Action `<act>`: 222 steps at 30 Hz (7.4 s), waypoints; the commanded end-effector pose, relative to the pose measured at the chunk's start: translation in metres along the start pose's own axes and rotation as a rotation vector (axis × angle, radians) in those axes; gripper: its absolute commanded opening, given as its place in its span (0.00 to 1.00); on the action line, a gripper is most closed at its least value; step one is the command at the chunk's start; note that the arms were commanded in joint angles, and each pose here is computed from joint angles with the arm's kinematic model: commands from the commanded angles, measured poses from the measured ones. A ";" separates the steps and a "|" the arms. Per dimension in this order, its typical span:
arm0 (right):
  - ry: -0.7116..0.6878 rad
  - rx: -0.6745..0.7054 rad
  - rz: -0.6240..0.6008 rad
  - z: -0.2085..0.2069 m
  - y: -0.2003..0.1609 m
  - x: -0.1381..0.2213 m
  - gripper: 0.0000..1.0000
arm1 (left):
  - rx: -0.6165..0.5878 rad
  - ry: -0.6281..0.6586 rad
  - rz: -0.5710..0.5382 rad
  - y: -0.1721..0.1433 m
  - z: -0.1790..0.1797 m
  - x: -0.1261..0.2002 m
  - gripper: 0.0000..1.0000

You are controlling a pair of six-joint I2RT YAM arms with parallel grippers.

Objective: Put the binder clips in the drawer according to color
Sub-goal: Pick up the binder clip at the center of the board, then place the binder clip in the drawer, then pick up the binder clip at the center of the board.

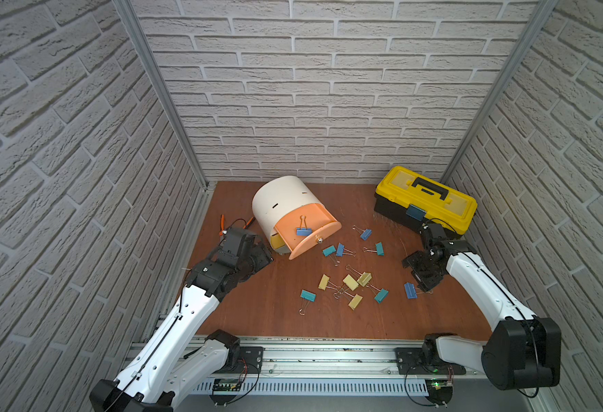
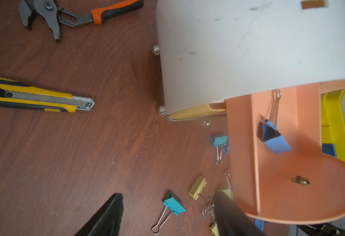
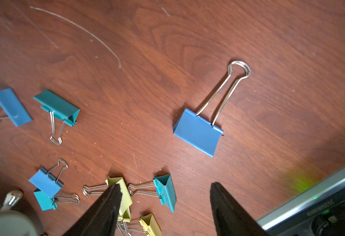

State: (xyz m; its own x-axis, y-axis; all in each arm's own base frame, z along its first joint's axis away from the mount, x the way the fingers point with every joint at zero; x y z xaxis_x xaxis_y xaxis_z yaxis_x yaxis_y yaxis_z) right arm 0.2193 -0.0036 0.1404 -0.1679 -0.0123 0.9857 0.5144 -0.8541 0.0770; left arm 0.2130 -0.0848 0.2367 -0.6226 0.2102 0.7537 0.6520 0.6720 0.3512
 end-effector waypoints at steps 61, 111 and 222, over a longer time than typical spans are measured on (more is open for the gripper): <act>0.163 -0.156 0.071 0.042 0.040 -0.017 0.44 | 0.023 -0.008 -0.032 0.025 -0.003 0.002 0.75; 0.787 1.245 -0.058 0.278 -0.104 0.192 0.44 | -0.089 -0.235 0.049 0.041 -0.111 0.014 0.74; -0.214 1.359 -0.110 0.218 0.025 -0.087 0.68 | 0.059 0.021 0.017 0.010 -0.002 -0.009 0.74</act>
State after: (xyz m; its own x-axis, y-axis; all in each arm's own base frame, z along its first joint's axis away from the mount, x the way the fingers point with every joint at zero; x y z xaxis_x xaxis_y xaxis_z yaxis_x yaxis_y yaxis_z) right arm 0.4168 0.0924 0.0842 -0.1450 0.1788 0.9731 0.9413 0.3280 0.0800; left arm 0.2197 -0.0810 0.2295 -0.5912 0.2047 0.7801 0.6408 0.7066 0.3002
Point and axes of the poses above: each gripper's point midway between its finger pads, its own x axis back along the fingers, its own z axis along the line the jaws close on, y = z × x, the point moved 5 cm from there along x, back along the fingers, and after that the axes turned 9 degrees about x, right-handed, at the moved point
